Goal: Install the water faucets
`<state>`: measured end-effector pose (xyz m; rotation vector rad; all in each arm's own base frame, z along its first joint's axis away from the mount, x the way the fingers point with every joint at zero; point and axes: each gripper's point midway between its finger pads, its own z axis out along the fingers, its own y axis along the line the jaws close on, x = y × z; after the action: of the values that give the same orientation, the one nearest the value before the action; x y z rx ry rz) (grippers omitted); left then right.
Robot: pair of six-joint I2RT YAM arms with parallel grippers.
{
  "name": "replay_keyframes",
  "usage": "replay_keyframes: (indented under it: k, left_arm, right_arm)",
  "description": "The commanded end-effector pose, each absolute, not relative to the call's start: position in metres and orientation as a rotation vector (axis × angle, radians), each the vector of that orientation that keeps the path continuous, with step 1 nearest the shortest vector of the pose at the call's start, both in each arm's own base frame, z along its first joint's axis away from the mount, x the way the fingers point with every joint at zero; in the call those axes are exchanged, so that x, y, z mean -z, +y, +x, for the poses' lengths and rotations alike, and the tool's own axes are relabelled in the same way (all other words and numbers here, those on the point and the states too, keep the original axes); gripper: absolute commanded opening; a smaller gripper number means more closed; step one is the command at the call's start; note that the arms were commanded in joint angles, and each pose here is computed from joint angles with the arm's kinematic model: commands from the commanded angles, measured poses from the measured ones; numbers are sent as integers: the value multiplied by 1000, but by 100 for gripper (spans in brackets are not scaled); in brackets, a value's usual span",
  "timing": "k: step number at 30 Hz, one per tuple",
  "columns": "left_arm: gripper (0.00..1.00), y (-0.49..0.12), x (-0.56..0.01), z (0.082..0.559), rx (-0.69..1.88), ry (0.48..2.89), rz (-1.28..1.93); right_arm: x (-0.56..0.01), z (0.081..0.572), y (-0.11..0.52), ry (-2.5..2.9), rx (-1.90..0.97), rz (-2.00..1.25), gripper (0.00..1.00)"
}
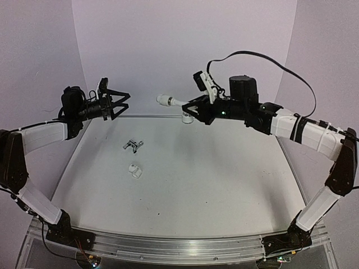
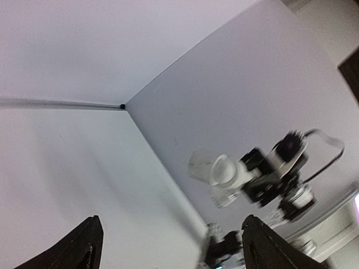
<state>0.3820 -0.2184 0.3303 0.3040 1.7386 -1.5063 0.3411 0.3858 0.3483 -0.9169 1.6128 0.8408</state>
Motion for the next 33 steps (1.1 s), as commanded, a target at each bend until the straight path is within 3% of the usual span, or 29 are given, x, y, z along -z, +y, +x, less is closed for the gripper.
replay_keyframes:
  k: [1, 7, 20, 33]
  left_arm:
    - [85, -232, -321, 381, 1909, 1945, -289]
    - [96, -270, -295, 373, 2139, 2077, -745]
    - [99, -331, -329, 398, 2142, 2000, -493]
    - [68, -338, -348, 390, 2163, 1803, -172]
  right_arm:
    - [-368, 351, 373, 1365, -472, -1024, 0]
    - [-367, 347, 379, 1234, -273, -1106, 0]
    - [-373, 344, 399, 1249, -292, -1063, 0]
    - [-378, 346, 408, 1344, -446, -948, 0]
